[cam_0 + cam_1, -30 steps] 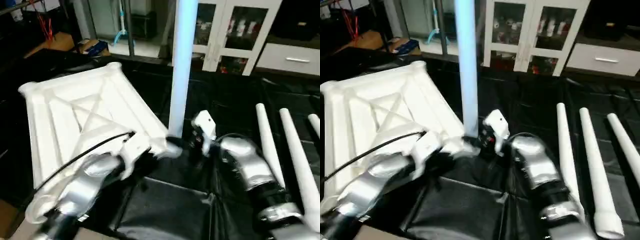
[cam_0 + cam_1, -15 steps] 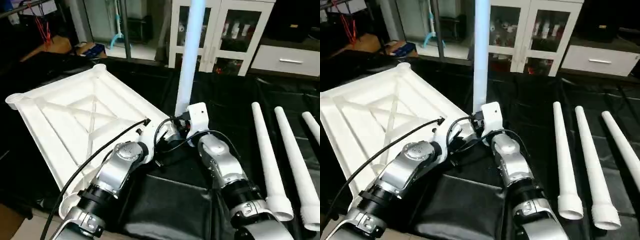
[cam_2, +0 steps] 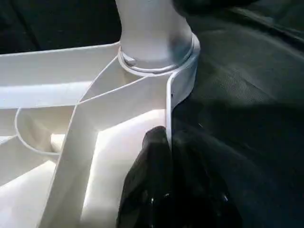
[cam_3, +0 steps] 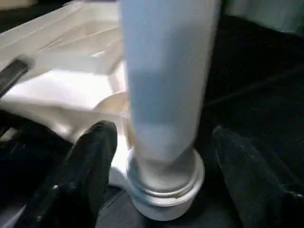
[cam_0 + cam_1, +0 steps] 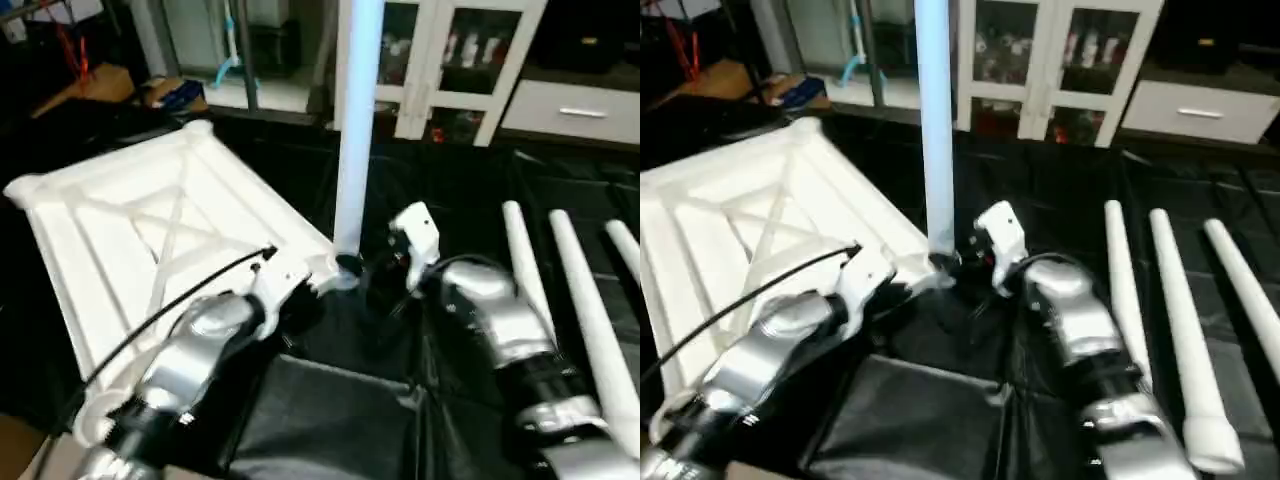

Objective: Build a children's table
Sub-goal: Rotate leg to tighten

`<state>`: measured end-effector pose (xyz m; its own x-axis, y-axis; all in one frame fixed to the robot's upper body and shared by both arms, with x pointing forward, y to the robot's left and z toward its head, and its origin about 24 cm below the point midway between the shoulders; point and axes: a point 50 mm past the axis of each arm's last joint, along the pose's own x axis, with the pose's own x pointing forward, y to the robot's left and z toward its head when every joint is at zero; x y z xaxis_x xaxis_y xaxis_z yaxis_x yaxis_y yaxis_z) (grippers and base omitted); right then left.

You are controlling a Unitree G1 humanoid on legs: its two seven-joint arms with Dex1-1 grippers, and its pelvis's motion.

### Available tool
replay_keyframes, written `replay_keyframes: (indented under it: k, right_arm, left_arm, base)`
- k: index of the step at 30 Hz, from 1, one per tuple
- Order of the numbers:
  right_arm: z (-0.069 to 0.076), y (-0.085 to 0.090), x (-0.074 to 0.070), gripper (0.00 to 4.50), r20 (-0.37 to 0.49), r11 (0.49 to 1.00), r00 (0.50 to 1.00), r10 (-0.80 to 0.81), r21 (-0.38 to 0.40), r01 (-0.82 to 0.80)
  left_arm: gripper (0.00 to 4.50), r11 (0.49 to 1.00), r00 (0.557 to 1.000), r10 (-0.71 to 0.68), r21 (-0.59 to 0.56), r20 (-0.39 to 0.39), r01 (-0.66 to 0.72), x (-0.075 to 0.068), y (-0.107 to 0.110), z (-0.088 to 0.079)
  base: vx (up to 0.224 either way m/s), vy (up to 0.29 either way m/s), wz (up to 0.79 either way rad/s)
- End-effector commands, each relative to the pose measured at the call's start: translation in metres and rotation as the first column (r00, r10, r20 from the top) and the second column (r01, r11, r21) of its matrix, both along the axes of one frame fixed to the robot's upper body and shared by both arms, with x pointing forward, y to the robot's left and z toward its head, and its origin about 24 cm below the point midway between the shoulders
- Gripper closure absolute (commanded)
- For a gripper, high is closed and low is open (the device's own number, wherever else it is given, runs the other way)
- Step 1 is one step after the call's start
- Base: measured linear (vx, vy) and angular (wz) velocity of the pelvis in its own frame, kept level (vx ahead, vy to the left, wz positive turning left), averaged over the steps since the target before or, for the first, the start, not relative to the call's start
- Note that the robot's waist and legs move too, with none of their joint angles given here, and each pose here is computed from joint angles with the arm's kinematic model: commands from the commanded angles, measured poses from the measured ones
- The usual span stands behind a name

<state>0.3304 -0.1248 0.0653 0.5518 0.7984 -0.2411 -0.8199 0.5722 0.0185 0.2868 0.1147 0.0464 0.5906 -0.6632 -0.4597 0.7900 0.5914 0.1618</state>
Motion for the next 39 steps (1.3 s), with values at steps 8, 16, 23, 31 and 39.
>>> replay_keyframes:
  k: [8,16,23,31,39]
  right_arm:
    - [0.004,-0.007,-0.014,0.95,-0.039,0.971,0.972,0.231,-0.058,-0.233]
    - [0.001,-0.007,-0.014,1.72,-0.059,0.967,0.966,0.251,-0.033,-0.253]
    - [-0.002,-0.007,-0.015,2.30,-0.067,0.974,0.972,0.225,-0.021,-0.227]
    - [-0.011,-0.004,-0.018,2.55,-0.076,0.986,0.984,0.162,-0.021,-0.165]
    - [-0.043,0.014,-0.012,2.59,-0.107,0.962,0.958,-0.265,-0.096,0.256]
  left_arm:
    - [4.50,0.982,0.983,-0.182,-0.060,-0.022,0.180,-0.024,-0.005,0.006]
    - [4.50,0.978,0.979,-0.199,-0.061,-0.033,0.197,-0.026,-0.003,0.008]
    - [4.50,0.977,0.978,-0.206,-0.058,-0.043,0.203,-0.027,-0.003,0.007]
    - [4.50,0.983,0.982,-0.179,-0.060,-0.054,0.176,-0.027,-0.002,0.004]
    - [4.50,0.992,0.994,0.104,-0.067,-0.041,-0.106,0.007,-0.018,-0.002]
  base:
    - [0.000,0.000,0.00]
    - [0.000,0.000,0.00]
    - [0.000,0.000,0.00]
    - [0.000,0.000,0.00]
    - [0.000,0.000,0.00]
